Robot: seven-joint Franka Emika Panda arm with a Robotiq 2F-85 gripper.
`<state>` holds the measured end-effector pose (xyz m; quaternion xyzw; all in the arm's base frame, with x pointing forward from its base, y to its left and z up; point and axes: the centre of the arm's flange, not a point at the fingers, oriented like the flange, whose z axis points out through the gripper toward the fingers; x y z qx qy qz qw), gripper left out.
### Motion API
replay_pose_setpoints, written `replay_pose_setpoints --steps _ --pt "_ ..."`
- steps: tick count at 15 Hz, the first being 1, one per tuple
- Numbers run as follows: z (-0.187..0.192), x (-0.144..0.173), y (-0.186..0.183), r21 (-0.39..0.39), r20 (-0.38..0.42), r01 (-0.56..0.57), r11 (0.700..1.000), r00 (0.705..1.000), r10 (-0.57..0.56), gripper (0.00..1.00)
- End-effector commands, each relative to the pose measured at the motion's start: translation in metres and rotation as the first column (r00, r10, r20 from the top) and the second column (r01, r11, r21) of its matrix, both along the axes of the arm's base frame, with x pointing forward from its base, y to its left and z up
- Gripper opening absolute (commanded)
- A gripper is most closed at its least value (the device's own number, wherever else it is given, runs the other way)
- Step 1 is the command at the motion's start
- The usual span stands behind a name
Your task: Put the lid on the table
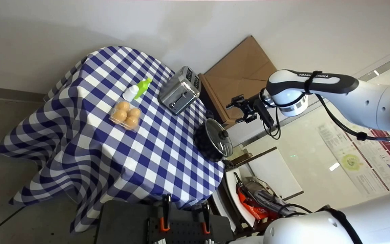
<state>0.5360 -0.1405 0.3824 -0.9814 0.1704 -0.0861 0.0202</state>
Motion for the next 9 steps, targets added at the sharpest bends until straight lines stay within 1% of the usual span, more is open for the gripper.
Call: replay_pose_setpoints --steps 1,5,9 --pt "-0.016 0.027 -0.040 -0.024 -0.033 0.077 0.997 0.996 -0.078 1.00" --pt "-0.046 0.034 -0.081 -0.025 -0.086 0.139 0.990 0.986 -0.140 1.00" --pt "-0.071 0.039 -0.106 -0.026 -0.120 0.180 0.983 0.976 -0.182 1.00"
